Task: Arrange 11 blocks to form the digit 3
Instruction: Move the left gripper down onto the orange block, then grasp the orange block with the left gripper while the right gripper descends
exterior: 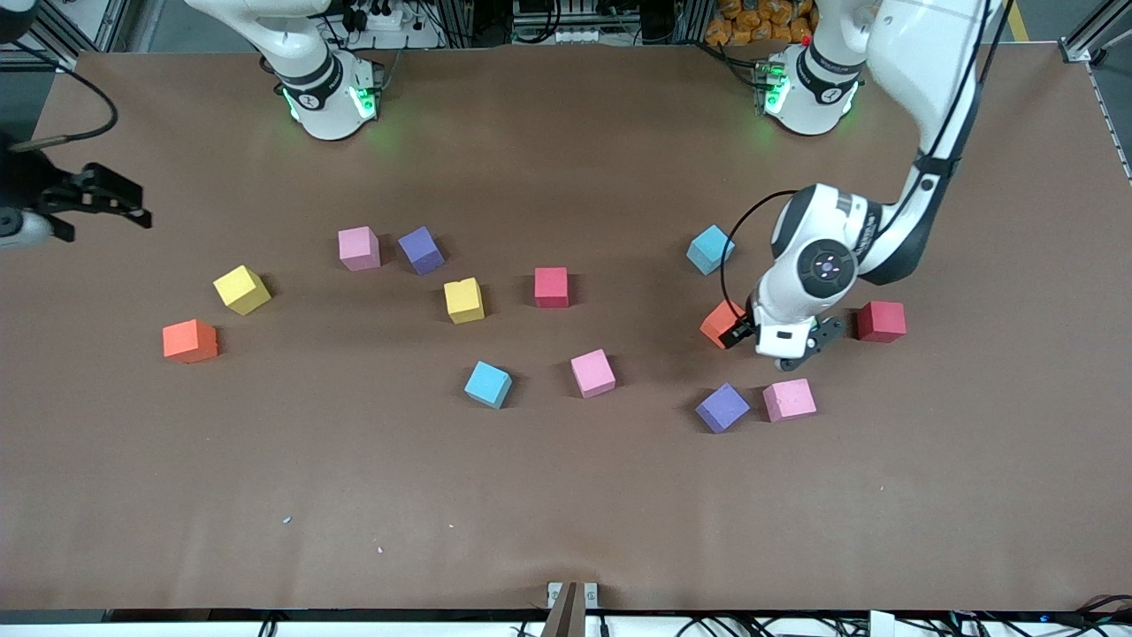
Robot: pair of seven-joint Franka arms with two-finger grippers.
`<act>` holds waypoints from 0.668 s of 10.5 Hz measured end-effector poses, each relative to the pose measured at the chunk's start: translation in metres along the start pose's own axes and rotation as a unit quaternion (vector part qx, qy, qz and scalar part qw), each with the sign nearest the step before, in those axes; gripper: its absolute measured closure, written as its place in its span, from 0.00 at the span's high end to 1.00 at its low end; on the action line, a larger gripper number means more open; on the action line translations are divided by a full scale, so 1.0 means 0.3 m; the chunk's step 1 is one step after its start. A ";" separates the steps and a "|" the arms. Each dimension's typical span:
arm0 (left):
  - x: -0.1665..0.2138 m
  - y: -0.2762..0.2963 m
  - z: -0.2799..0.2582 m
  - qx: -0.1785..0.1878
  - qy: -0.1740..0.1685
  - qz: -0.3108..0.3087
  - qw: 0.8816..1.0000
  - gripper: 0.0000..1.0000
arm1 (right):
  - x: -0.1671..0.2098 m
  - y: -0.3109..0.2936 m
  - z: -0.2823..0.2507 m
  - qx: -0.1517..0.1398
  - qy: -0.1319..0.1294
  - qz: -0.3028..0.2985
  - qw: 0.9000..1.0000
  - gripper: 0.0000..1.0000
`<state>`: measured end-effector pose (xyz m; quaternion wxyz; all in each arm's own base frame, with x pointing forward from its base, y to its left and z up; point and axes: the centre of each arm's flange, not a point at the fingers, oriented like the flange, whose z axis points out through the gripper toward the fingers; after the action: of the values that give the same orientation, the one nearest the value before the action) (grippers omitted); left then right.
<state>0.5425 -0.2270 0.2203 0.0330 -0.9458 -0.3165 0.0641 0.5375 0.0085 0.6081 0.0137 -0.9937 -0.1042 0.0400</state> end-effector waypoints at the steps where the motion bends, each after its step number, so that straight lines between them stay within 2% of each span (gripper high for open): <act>1: -0.007 0.006 0.028 0.003 -0.002 -0.001 1.000 1.00 | 0.019 -0.079 0.033 -0.001 -0.005 -0.006 1.000 1.00; 3: -0.012 0.010 0.051 0.005 -0.004 -0.003 1.000 1.00 | 0.058 -0.265 0.115 -0.004 -0.007 -0.006 1.000 1.00; 6: -0.051 0.040 0.110 0.005 -0.005 -0.016 1.000 1.00 | 0.103 -0.525 0.310 -0.002 0.016 -0.035 0.999 1.00; 7: -0.065 0.048 0.126 0.006 -0.005 -0.020 1.000 0.89 | 0.105 -0.574 0.408 0.000 0.018 -0.046 0.999 1.00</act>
<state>0.5303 -0.2496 0.1833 0.0386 -0.9387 -0.3353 0.0703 0.5226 0.1856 0.4898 0.0176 -0.9884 -0.1495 0.0213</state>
